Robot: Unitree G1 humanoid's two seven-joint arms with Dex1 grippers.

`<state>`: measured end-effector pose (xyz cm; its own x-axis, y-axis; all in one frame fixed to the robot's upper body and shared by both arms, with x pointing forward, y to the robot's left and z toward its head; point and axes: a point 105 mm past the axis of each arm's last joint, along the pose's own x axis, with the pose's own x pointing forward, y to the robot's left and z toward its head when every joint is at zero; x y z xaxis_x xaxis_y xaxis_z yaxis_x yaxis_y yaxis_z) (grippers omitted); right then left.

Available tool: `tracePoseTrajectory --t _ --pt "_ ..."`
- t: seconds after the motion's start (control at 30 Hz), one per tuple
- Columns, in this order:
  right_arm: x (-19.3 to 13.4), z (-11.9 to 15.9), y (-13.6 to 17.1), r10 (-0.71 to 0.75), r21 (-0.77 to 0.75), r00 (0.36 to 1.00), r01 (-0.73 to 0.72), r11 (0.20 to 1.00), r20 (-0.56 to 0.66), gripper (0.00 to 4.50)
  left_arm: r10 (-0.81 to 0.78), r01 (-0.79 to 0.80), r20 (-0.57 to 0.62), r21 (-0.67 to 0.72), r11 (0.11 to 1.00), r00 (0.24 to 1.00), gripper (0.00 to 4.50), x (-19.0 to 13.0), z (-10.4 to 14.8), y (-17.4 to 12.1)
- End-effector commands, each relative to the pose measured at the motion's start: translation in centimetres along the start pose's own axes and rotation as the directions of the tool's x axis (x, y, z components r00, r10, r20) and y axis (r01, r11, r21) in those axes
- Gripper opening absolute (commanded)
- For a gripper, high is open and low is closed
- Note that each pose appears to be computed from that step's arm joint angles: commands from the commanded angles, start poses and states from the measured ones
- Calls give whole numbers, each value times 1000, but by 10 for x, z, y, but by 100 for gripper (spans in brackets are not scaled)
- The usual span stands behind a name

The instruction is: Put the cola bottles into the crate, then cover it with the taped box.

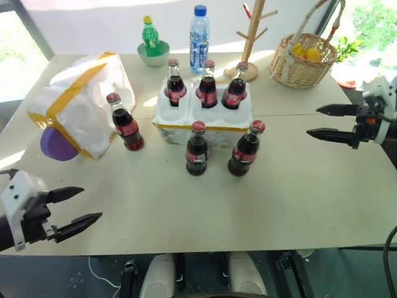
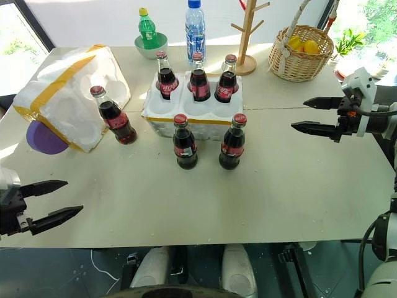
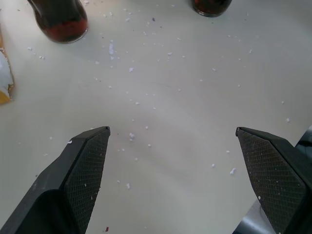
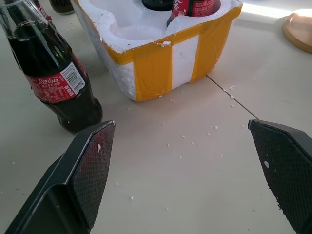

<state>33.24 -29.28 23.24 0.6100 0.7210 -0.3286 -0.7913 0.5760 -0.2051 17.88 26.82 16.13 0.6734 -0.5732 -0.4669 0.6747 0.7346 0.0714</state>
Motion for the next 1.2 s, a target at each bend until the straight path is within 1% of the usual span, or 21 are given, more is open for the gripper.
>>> tracePoseTrajectory --t 0.03,0.33,0.4,0.43,0.53,0.6,0.67,0.73,0.93,1.07,1.2 --pt "-7 12 -2 -19 -44 999 21 999 39 450 4 -4 12 43 999 1000 435 -3 8 -1" --pt "-5 10 -4 -45 -55 998 48 997 53 450 41 -41 45 12 999 998 435 0 11 4" --pt "-5 11 -5 -43 -26 997 45 999 68 450 64 -65 64 19 998 996 435 2 15 8" --pt "-5 12 -5 -37 -14 997 39 999 72 450 75 -77 79 21 997 994 435 3 17 11" --pt "-7 20 -2 -6 -13 997 7 1000 83 450 133 -134 177 -6 991 975 435 9 33 22" --pt "-8 38 1 21 -17 992 -19 1000 128 450 208 -204 261 -42 978 943 435 19 45 34" --pt "-10 60 8 78 -33 983 -74 997 167 450 254 -244 311 -69 967 916 435 32 55 43" --pt "-11 79 18 151 -48 969 -144 988 194 450 265 -256 331 -72 964 906 435 44 61 47" --pt "-7 122 49 330 -113 912 -311 944 243 450 328 -314 356 -99 944 875 435 83 75 72" --pt "-2 139 63 386 -148 884 -358 922 262 450 333 -320 362 -99 942 870 435 105 82 83" --pt "2 143 73 420 -166 867 -387 907 267 450 300 -287 365 -91 954 881 435 126 85 86"
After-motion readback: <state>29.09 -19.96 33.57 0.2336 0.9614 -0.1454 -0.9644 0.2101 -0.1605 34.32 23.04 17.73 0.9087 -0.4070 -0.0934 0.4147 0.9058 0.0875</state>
